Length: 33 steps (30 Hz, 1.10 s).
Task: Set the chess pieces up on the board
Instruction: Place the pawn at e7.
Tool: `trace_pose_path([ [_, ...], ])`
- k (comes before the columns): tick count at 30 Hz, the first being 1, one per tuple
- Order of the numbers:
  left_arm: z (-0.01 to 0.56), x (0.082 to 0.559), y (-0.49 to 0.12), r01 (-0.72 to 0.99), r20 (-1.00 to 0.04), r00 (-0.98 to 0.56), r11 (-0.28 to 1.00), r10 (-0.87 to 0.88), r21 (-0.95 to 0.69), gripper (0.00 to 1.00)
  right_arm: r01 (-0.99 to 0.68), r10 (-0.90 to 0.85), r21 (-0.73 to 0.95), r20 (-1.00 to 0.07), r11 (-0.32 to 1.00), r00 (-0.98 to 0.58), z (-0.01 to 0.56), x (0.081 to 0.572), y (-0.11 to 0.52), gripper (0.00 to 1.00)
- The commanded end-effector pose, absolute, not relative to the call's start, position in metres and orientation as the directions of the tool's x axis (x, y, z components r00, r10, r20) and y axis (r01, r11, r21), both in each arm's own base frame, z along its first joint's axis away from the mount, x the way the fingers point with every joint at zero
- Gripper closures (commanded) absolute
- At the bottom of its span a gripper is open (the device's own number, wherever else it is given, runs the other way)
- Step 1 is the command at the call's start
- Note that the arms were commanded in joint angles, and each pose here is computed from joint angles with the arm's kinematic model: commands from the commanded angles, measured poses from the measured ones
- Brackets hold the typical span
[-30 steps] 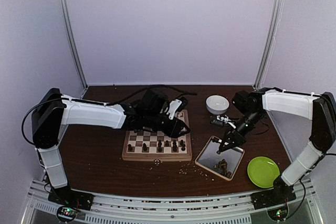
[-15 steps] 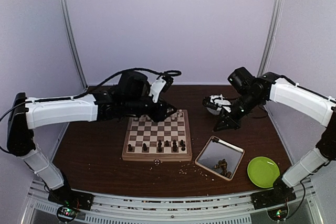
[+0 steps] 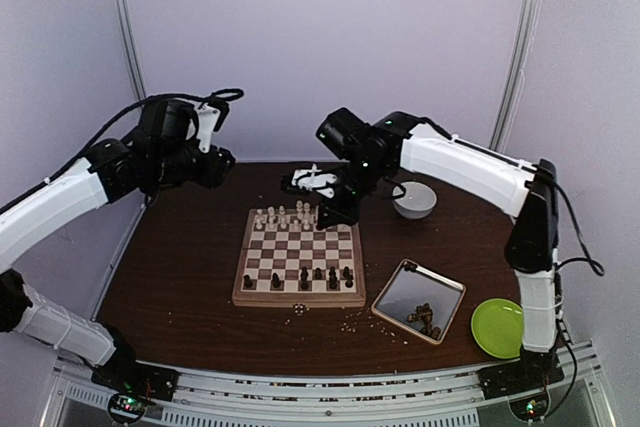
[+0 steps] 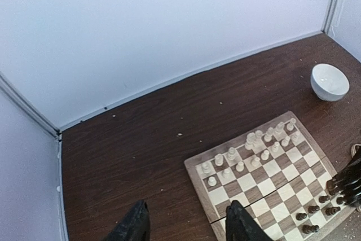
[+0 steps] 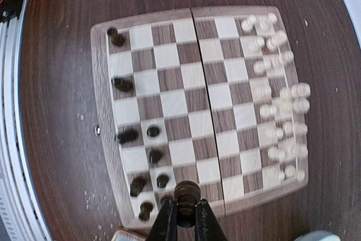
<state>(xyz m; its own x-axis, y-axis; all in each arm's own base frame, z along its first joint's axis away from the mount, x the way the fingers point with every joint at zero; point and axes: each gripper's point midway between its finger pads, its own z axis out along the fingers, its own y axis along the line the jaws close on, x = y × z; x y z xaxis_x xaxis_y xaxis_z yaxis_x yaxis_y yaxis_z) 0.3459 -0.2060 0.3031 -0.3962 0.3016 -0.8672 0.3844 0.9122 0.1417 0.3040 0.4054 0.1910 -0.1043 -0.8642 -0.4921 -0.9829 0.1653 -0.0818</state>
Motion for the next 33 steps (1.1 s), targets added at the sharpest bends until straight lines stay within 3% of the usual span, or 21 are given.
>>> trace_pose_path([
  [1,0.313,0.348,-0.171,0.298,-0.899,-0.356,0.943,0.256,0.151,0.52,-0.978,-0.901,-0.11,-0.417,0.175,-0.115,0.167,0.311,0.438,0.92],
  [14,0.323,0.342,-0.164,0.318,-0.912,-0.34,0.941,0.228,0.117,0.52,-0.99,-0.933,-0.107,-0.358,0.089,-0.045,0.104,0.291,0.479,0.93],
  [33,0.319,0.342,-0.168,0.339,-0.909,-0.346,0.934,0.233,0.111,0.52,-0.996,-0.945,-0.064,-0.327,0.054,-0.03,0.079,0.28,0.484,0.92],
])
